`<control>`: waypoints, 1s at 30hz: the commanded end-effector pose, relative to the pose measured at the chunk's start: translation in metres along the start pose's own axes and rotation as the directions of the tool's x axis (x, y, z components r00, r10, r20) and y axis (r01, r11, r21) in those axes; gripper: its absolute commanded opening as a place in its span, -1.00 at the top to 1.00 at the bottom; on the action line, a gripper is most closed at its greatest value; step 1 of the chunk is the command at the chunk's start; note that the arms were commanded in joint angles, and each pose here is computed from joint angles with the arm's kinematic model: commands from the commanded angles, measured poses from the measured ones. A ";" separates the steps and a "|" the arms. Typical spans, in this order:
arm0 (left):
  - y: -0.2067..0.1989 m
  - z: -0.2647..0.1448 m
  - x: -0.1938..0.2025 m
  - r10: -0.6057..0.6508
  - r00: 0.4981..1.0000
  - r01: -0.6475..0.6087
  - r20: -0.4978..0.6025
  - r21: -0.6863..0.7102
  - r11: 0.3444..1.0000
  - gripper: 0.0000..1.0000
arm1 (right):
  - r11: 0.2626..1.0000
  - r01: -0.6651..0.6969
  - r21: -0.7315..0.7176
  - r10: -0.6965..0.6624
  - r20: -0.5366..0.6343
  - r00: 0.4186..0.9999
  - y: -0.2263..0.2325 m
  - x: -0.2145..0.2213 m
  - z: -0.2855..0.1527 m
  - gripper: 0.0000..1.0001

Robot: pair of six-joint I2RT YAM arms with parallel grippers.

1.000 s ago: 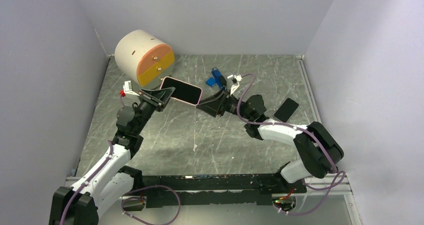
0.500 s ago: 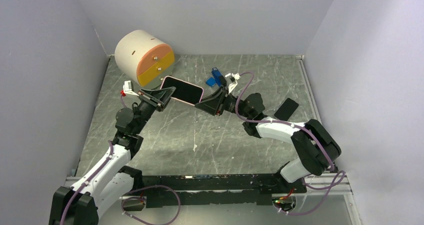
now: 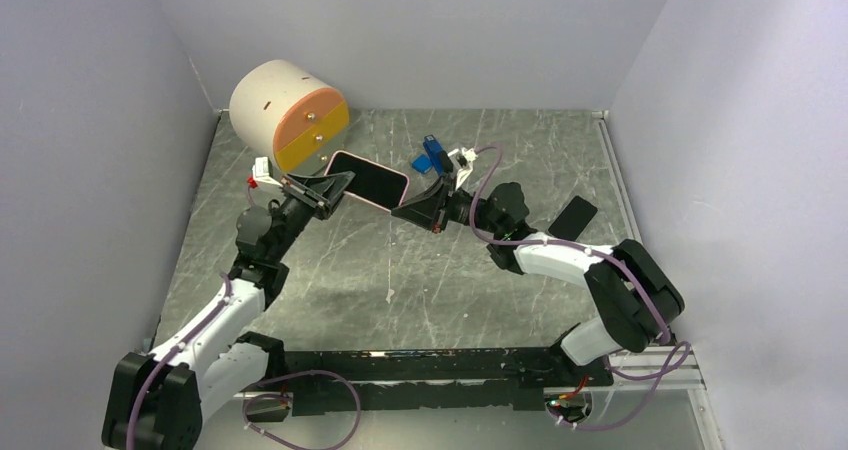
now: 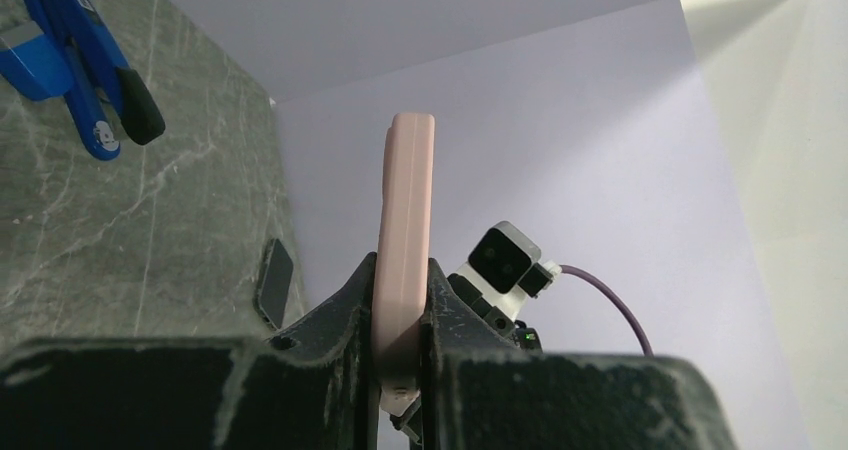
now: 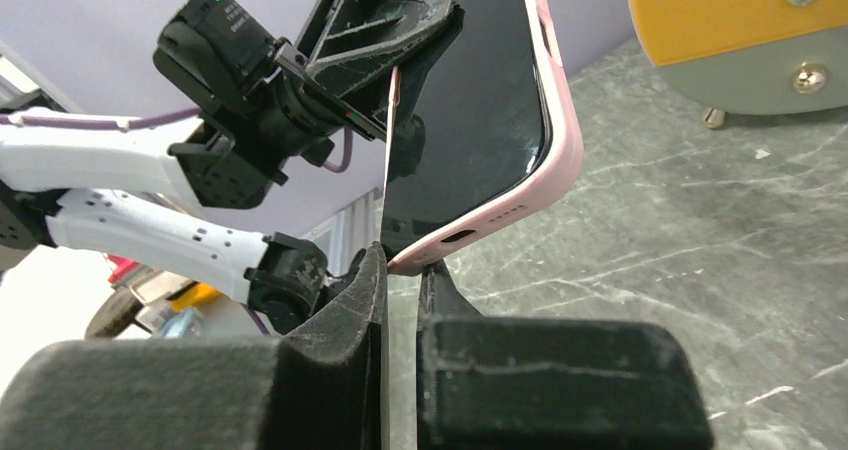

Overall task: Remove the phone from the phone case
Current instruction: Remove the phone case from the phone.

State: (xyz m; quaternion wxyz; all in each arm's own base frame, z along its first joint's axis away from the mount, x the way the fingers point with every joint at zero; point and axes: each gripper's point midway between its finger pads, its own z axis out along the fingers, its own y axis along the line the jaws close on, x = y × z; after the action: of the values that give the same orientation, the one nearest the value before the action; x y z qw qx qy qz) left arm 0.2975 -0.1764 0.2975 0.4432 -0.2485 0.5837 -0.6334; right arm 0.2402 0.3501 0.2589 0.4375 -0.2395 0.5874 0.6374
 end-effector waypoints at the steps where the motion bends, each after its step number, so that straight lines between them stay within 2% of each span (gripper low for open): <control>1: -0.032 0.001 0.022 0.012 0.991 -0.002 -0.136 0.076 0.997 0.95 | 0.963 0.257 -0.085 -0.257 0.021 0.966 0.022 -0.021 0.011 1.00; 7: -0.039 0.000 0.025 0.061 0.983 -0.048 -0.174 0.079 0.996 0.95 | 0.939 0.327 -0.108 -0.328 0.006 0.945 0.022 -0.020 0.012 1.00; 14: -0.055 -0.001 0.035 0.137 0.944 -0.093 -0.299 0.155 0.983 0.95 | 0.882 0.455 -0.122 -0.459 -0.009 0.888 0.016 -0.021 0.015 1.00; 23: -0.061 -0.004 0.033 0.183 0.899 -0.115 -0.397 0.190 0.975 0.95 | 0.865 0.495 -0.077 -0.500 -0.083 0.862 -0.004 -0.013 0.010 1.00; 25: -0.059 -0.006 0.027 0.205 0.893 -0.143 -0.400 0.178 0.974 0.95 | 0.867 0.493 -0.071 -0.498 -0.105 0.861 -0.009 -0.009 0.004 0.93; 27: -0.056 -0.007 0.021 0.240 0.885 -0.188 -0.400 0.165 0.968 0.95 | 0.868 0.493 -0.063 -0.496 -0.130 0.858 -0.016 -0.003 -0.004 0.77; 30: -0.052 -0.008 0.014 0.307 0.863 -0.268 -0.401 0.152 0.951 0.95 | 0.861 0.498 -0.102 -0.509 -0.176 0.843 -0.019 0.006 -0.016 0.42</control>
State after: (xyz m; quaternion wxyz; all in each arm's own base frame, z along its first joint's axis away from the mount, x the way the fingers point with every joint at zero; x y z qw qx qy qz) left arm 0.2815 -0.1920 0.3145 0.3677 -0.0775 0.6677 -0.6426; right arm 0.2529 0.3475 0.2295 0.5052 -0.4181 0.5591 0.5073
